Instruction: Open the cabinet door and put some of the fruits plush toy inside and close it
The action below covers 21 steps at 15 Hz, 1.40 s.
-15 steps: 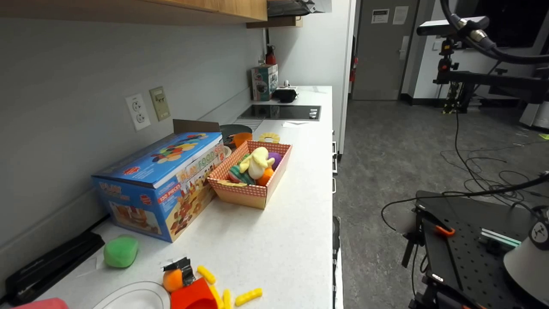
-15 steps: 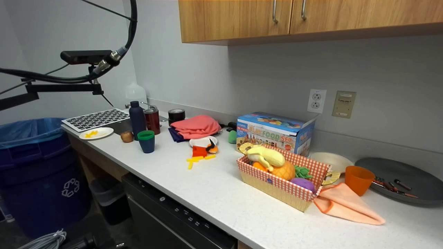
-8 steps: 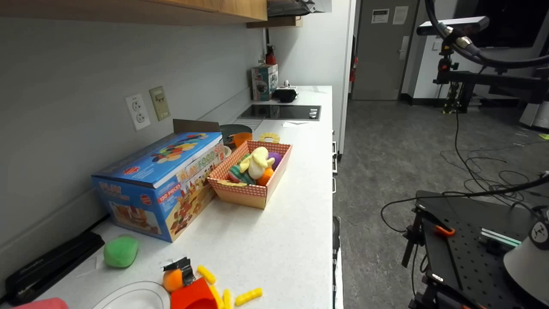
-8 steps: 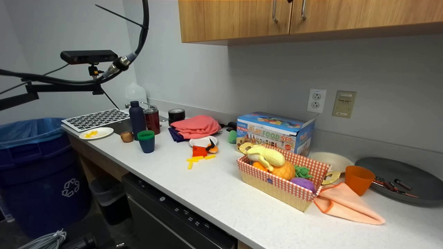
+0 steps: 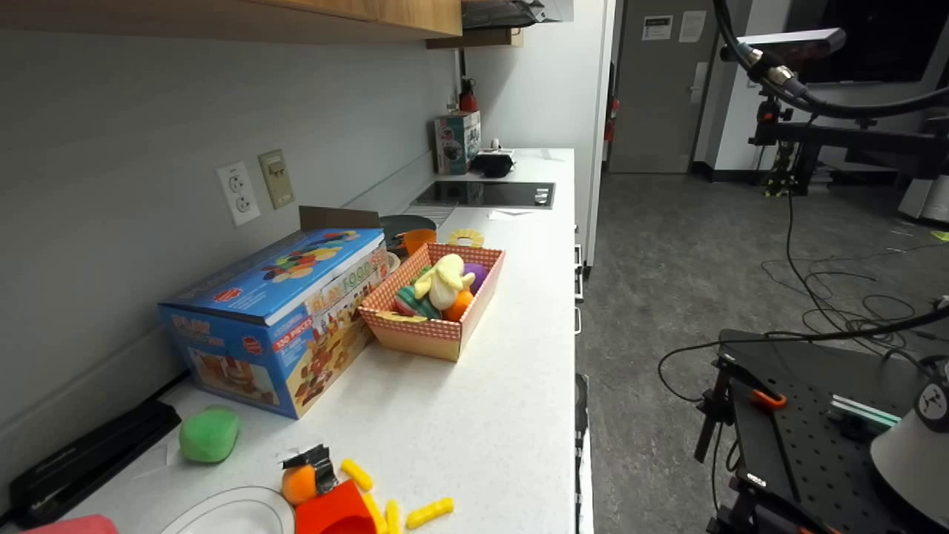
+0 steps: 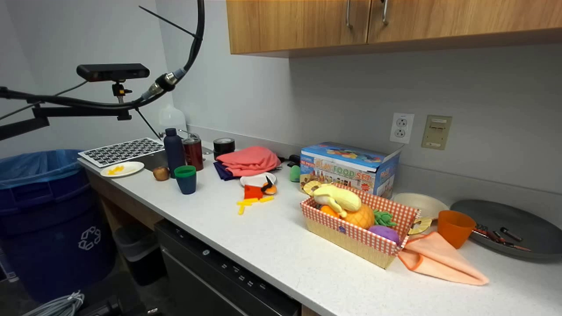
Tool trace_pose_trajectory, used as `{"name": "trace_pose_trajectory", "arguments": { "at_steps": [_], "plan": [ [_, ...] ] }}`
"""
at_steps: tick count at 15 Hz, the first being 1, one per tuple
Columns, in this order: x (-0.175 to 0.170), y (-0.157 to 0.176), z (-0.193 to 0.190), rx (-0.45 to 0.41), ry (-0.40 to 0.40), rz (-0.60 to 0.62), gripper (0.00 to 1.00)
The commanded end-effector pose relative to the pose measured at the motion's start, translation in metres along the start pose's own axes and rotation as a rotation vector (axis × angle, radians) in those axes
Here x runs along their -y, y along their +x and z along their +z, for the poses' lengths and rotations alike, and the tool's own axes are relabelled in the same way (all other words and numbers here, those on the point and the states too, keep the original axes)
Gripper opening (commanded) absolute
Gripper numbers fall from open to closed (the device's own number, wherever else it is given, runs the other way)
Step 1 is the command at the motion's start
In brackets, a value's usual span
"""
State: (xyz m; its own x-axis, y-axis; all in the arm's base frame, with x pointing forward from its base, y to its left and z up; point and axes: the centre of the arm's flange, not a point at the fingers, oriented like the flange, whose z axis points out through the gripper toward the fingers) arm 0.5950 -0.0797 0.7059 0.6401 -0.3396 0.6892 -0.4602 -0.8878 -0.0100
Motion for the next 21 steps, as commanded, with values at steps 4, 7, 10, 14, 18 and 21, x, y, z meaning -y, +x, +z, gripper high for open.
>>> {"name": "trace_pose_trajectory", "arguments": {
  "at_steps": [4, 7, 10, 14, 18, 21],
  "plan": [
    [-0.006, -0.021, -0.008, -0.025, -0.167, 0.076, 1.0],
    [-0.04, -0.029, 0.004, -0.01, -0.204, 0.121, 1.0],
    [-0.068, -0.049, 0.0, 0.013, -0.224, 0.191, 1.0],
    [-0.095, -0.073, -0.024, 0.004, -0.261, 0.275, 1.0],
    [-0.122, -0.099, -0.048, -0.021, -0.277, 0.319, 1.0],
    [-0.143, -0.117, -0.06, -0.06, -0.27, 0.335, 1.0]
  ]
}}
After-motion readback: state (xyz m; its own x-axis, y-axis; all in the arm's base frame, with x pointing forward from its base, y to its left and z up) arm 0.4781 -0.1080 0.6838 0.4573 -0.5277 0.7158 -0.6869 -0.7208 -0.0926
